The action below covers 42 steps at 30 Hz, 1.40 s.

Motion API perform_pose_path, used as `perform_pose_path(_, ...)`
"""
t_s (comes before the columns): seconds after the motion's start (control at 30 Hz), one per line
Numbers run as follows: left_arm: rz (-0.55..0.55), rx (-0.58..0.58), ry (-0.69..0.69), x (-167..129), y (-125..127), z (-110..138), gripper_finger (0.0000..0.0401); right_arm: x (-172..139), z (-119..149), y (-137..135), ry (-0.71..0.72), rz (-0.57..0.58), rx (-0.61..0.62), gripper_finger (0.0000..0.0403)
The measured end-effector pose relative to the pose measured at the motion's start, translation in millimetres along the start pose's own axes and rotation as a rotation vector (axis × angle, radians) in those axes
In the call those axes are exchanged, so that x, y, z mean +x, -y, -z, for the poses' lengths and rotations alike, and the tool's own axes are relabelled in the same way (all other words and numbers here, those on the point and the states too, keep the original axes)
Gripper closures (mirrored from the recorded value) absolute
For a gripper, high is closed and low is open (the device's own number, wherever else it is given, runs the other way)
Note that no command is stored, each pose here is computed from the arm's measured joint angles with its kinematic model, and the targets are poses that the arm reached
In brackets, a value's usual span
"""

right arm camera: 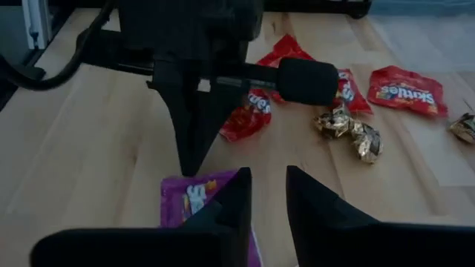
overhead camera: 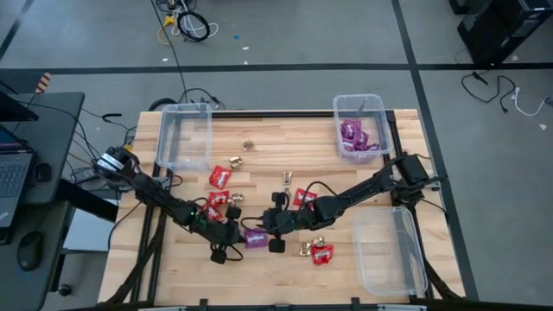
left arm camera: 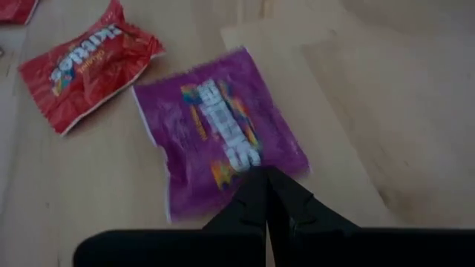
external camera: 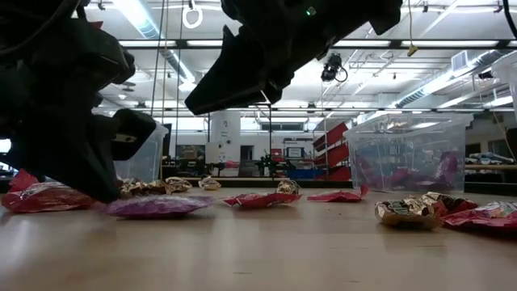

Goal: Sort candy
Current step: Put the purple candy into the top right transparent bin

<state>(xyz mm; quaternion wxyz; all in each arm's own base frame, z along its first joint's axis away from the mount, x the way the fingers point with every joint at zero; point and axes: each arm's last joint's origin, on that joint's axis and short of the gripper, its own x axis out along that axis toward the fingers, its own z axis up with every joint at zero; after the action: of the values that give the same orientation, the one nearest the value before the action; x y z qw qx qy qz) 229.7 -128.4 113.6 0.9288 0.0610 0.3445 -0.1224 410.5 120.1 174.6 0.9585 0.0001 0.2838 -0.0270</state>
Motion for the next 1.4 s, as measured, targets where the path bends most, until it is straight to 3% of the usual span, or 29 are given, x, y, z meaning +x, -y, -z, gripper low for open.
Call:
perform_pose_path(0.67,-0.057,-0.040,-0.011,8,-1,6,0.0400,6,13,-7,-0.059,-0.016,0.080,0.0215)
perform_pose_path(0.9,-0.060,-0.048,-0.006,9,-1,6,0.0400,10,17,-9,-0.064,-0.034,0.079,0.0190)
perform_pose_path(1.4,-0.064,-0.056,0.000,9,-1,5,0.0400,37,51,-11,-0.139,-0.022,0.048,0.0154)
